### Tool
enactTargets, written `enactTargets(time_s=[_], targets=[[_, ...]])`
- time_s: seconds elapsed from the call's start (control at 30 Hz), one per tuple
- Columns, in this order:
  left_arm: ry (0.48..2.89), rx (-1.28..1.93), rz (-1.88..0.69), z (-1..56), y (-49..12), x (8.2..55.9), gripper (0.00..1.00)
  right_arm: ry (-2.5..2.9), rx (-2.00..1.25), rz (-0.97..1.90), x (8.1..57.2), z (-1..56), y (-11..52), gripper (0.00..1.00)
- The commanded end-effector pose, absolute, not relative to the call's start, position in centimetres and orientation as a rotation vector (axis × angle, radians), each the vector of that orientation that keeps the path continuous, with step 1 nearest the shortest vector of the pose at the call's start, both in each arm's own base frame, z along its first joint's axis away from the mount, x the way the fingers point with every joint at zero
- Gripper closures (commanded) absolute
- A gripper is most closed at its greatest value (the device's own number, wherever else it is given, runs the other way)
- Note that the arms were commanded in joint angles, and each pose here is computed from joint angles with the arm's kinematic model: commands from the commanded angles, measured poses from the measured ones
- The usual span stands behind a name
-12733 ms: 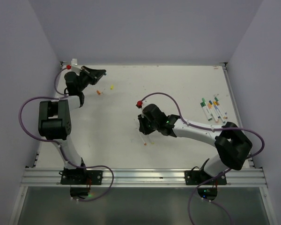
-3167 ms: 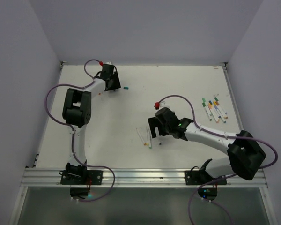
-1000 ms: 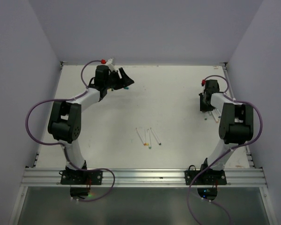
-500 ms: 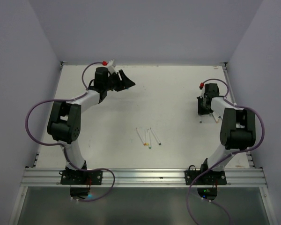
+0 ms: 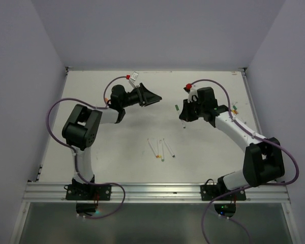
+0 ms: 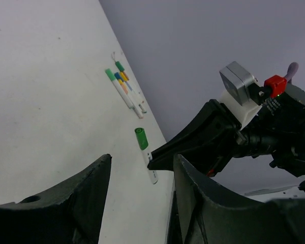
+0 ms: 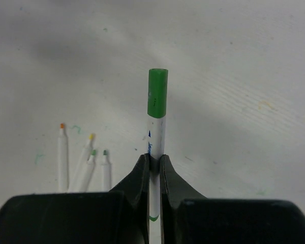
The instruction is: Open the pen caps
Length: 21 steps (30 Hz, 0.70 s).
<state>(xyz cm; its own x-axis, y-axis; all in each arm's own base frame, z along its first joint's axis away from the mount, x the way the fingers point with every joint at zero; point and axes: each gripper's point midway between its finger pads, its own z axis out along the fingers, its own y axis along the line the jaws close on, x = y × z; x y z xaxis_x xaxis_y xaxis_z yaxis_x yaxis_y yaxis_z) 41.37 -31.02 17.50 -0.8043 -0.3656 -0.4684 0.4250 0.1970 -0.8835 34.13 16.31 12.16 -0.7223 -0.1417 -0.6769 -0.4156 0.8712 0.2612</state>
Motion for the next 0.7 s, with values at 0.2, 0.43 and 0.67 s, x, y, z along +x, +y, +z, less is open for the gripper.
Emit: enactTargets(time_s=[0.2,0.43,0.67], targets=[[1.733,0.2,-1.766,20.4,-34.0,38.5,0.41,2.173,-0.426,0.785,34.8,17.7,23.0,1.0],[1.774,0.192,-1.734,19.5,-34.6,38.2,0.41,2.136,-0.434,0.828,35.1,19.0,24.4,1.0],[1.755,0.193,-1.744,20.3,-34.9,38.2,0.42,2.146,-0.441,0.833,34.8,18.6,25.1,1.0]])
